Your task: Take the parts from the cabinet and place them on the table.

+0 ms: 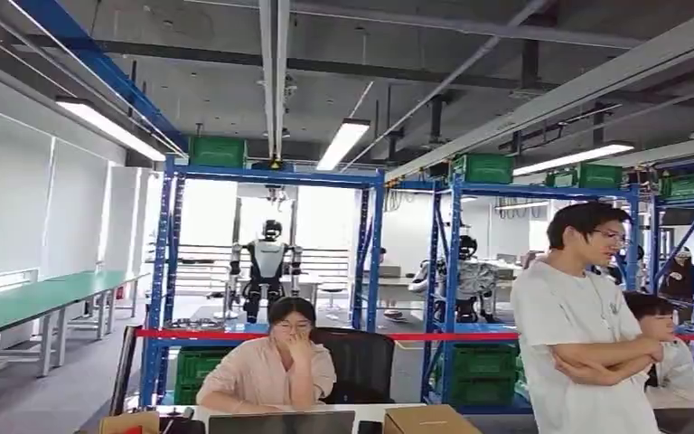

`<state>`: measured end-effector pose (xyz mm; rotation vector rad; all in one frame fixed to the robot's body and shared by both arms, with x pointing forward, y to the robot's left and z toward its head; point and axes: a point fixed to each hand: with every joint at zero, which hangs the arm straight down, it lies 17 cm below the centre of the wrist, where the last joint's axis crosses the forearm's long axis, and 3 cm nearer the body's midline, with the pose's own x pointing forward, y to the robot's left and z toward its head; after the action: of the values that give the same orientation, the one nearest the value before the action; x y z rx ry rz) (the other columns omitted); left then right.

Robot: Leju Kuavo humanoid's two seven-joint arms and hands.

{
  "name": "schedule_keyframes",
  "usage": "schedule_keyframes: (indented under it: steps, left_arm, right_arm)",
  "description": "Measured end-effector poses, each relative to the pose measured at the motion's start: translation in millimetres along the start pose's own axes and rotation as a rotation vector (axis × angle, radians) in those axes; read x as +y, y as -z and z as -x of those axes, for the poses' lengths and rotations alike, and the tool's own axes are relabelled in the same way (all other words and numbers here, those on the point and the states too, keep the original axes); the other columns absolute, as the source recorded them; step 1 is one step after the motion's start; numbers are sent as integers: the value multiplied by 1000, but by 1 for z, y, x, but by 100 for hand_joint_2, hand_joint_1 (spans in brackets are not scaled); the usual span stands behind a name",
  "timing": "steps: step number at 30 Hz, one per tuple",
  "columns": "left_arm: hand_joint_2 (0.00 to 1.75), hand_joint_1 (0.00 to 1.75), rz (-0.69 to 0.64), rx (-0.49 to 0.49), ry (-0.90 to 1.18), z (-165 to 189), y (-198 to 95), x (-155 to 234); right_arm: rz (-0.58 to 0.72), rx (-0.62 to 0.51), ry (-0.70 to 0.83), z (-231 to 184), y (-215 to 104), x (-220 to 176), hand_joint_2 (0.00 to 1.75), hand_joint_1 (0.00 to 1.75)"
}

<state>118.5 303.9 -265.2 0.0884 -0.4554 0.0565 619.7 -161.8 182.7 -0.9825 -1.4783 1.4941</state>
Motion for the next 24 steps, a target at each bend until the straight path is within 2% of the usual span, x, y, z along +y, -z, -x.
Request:
schedule_keyframes:
  steps: [2, 8, 9, 20, 21, 24]
  left_arm:
    - [175, 0, 1, -3, 0, 0, 0, 0]
    - [175, 0, 4, -20, 3, -4, 0, -1]
    - [175, 0, 4, -21, 4, -3, 0, -1]
    - [175, 0, 1, -32, 10, -7, 0, 0]
    - [0, 0, 2, -37, 12, -9, 1, 0]
    - [0, 0, 8, -38, 24, -7, 0, -1]
  right_arm:
    - [-27, -19, -6, -15, -3, 16, 175, 175]
    - [-49, -44, -2, -43, -1, 26, 175, 175]
    - [-52, -42, 0, -45, -1, 28, 0, 0]
    - [-69, -43, 36, -62, 1, 34, 0, 0]
    - [-68, -38, 40, -60, 2, 31, 0, 0]
    - [-77, -34, 55, -62, 3, 33, 0, 0]
